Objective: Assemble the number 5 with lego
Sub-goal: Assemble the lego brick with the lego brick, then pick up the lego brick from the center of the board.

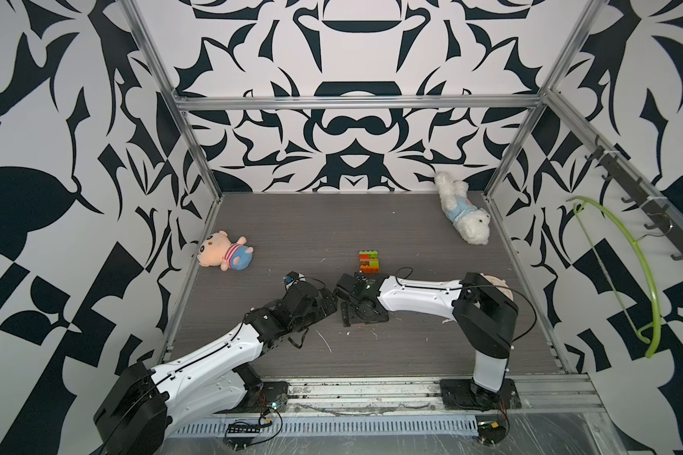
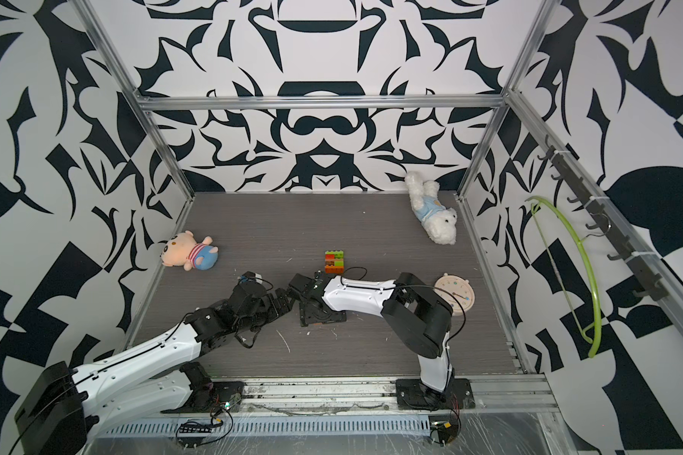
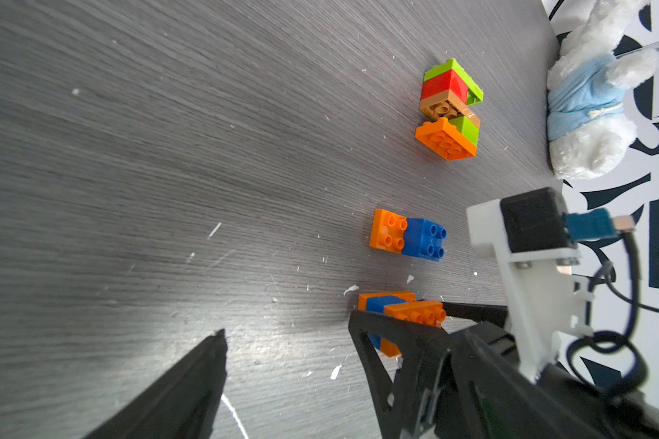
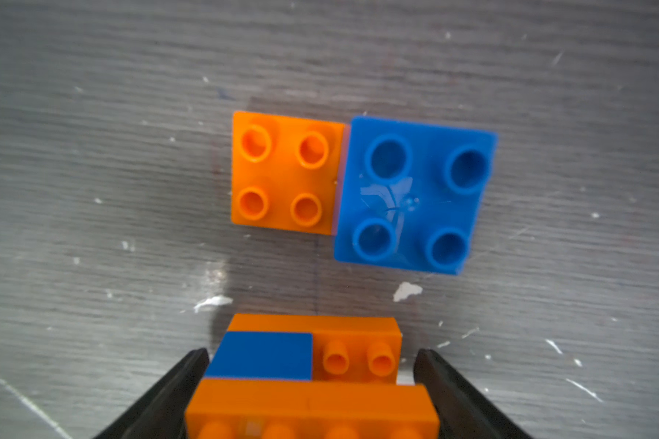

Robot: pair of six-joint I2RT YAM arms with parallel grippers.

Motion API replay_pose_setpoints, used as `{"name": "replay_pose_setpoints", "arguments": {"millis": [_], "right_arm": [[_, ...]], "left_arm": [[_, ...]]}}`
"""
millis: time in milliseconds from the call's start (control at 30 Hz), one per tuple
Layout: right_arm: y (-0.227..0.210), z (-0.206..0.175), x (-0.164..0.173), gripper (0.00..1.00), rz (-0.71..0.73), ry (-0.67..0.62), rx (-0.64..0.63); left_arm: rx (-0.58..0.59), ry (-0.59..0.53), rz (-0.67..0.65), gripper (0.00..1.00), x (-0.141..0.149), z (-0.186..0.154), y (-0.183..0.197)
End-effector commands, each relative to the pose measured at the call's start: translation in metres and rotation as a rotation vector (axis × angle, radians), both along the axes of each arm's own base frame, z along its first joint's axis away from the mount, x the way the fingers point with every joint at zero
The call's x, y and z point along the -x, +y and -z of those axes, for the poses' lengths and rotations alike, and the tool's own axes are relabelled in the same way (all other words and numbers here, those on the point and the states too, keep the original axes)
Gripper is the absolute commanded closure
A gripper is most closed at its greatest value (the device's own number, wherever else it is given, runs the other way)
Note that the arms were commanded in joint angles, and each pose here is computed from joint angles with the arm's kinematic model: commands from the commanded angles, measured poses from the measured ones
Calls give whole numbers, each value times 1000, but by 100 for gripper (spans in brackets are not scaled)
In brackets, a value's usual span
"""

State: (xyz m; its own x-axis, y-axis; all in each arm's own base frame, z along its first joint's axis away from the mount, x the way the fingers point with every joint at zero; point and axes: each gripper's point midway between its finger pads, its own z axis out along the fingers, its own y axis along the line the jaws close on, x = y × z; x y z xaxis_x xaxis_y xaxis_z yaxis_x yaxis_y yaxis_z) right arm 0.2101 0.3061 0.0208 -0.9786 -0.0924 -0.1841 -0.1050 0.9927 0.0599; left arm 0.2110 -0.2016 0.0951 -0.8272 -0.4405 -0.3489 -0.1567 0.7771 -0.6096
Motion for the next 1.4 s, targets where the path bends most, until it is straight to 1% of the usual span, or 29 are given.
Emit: {"name": "replay_pose_setpoints", "arguments": {"millis": [0, 167, 633, 700, 833, 1133, 1267, 1367], "right_arm": [[-2, -9, -7, 14, 22, -25, 14], [-2, -4, -6, 17, 22, -15, 16], [6, -8, -13, 16, 25, -36, -31], [7, -8, -14, 17, 29, -37, -35], [7, -7, -15, 20, 38, -38, -29], [6, -5, -16, 20, 45, -36, -14], [4, -3, -13, 25, 49, -23, 2], [3, -2, -12, 27, 53, -17, 7]], "left_arm": [[-37, 13, -12, 1, 2, 9, 8], [-42, 17, -12, 1, 2, 10, 8], [-50, 21, -11, 1, 2, 13, 9], [-51, 21, -10, 1, 2, 13, 9], [-52, 23, -6, 1, 2, 13, 8], [-54, 26, -7, 1, 2, 15, 8], [-55, 27, -6, 1, 2, 16, 8], [-58, 29, -6, 1, 2, 17, 8]]}}
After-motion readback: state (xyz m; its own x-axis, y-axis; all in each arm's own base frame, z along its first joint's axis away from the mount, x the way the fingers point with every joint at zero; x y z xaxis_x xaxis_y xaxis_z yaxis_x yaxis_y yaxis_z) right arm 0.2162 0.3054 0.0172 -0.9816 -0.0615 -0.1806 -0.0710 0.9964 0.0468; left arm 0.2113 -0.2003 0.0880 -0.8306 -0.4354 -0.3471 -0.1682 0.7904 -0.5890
